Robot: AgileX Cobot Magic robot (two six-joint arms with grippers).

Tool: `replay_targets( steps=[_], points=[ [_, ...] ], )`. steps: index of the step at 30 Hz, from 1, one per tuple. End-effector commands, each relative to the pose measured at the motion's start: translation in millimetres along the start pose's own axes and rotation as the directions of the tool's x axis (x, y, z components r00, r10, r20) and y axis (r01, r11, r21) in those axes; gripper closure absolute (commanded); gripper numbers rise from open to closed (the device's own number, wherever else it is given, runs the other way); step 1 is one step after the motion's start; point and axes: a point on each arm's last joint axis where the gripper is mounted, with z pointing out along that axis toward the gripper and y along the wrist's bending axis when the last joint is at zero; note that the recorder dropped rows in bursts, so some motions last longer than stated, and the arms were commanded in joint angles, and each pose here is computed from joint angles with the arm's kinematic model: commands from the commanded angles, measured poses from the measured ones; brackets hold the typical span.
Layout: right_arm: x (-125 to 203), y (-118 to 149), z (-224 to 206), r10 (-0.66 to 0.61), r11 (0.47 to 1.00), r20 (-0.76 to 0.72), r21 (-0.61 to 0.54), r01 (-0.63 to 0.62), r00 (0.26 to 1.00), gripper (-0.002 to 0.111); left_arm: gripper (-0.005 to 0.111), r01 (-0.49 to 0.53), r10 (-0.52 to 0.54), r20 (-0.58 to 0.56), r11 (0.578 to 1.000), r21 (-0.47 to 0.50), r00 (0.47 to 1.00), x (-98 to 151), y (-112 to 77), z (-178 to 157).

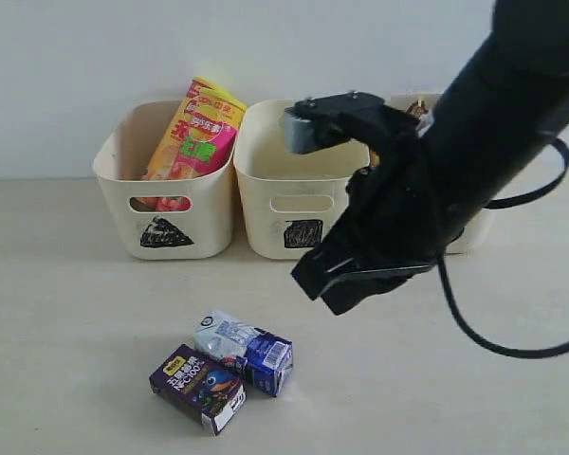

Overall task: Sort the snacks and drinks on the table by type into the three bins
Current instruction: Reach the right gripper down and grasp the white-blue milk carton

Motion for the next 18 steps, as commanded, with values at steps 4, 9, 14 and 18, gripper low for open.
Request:
replay_targets(
  steps=[4,9,14,18],
  points=[
    [-35.6,-3.4,29.0,-0.049,0.999,-0.051,0.009,0.049,0.998,0.108,0.102,0.012,-0.012,-0.023,1.0,0.011,1.0,6.8,0.5,-9.1],
    [-51.9,-9.9,44.3,-0.073,0.997,-0.056,0.014,0.073,0.996,0.081,0.102,-0.006,0.01,-0.05,0.996,0.085,0.999,8.6,-3.5,-9.4],
    [-60.3,-16.3,58.0,-0.07,0.997,-0.011,0.039,0.07,0.998,0.042,0.102,-0.013,0.018,-0.049,0.996,0.084,0.999,8.6,-3.3,-9.4],
    [-73.0,-21.9,74.0,-0.075,0.997,-0.047,0.031,0.077,0.996,0.042,0.102,-0.016,0.02,-0.048,0.996,0.083,0.999,8.5,-3.3,-9.4]
  ],
)
